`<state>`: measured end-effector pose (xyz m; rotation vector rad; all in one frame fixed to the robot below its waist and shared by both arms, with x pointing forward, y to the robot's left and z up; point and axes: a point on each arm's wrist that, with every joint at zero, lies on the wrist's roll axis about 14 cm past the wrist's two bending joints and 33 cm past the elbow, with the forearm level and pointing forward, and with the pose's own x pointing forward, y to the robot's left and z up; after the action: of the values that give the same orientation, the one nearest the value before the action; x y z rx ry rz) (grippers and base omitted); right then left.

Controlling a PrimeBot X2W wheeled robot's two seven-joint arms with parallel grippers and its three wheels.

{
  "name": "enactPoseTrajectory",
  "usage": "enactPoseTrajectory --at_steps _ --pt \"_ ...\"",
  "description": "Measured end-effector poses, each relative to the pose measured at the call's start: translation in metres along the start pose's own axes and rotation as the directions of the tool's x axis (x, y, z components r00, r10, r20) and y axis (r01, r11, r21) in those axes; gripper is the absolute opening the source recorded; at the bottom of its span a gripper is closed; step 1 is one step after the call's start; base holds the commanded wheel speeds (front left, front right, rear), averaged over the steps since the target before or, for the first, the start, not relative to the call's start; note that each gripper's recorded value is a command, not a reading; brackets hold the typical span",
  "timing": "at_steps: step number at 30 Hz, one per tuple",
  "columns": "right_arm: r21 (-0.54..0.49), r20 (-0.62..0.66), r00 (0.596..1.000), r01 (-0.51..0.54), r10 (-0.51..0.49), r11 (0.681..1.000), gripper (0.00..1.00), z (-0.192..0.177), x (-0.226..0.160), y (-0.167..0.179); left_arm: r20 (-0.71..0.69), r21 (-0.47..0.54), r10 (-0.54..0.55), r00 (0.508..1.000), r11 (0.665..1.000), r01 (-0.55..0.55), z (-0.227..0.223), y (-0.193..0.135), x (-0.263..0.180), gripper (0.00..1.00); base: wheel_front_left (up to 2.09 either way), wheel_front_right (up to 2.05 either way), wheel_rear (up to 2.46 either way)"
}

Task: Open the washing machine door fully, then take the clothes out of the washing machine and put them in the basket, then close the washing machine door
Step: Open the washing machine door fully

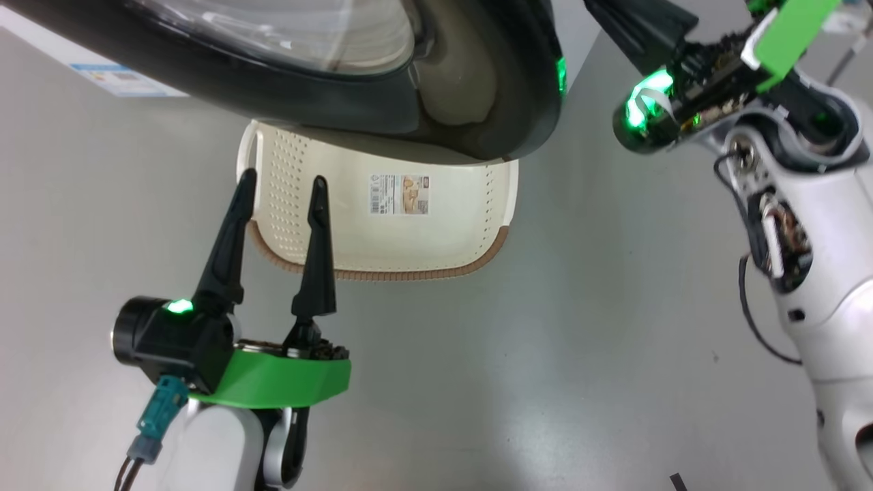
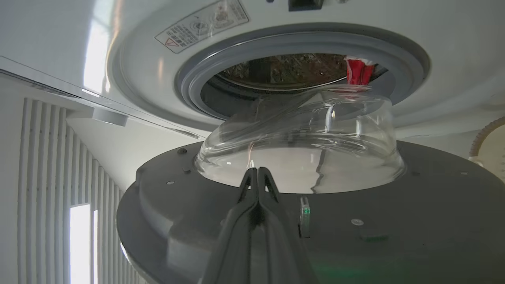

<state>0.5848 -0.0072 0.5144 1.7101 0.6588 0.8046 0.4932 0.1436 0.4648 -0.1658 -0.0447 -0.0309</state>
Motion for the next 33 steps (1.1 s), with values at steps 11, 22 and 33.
enactPoseTrajectory --at_steps 11,22,33 --pt "-0.011 -0.247 0.969 0.013 -0.015 1.000 0.00 -0.030 0.023 -0.002 -0.022 -0.008 0.021 1.000 1.000 -0.021 -0.009 0.007 0.003 1.00 0.00 0.00 0.00" --pt "-0.076 -0.331 0.941 0.045 -0.068 0.996 0.00 -0.055 0.015 0.006 0.013 -0.019 0.043 0.999 0.999 -0.042 0.011 0.012 -0.003 1.00 0.00 0.00 0.00" --pt "-0.077 -0.397 0.910 0.096 -0.119 0.992 0.00 -0.101 0.000 0.001 0.033 -0.013 0.087 0.996 0.996 -0.087 0.031 0.022 -0.030 1.00 0.00 0.00 0.00"
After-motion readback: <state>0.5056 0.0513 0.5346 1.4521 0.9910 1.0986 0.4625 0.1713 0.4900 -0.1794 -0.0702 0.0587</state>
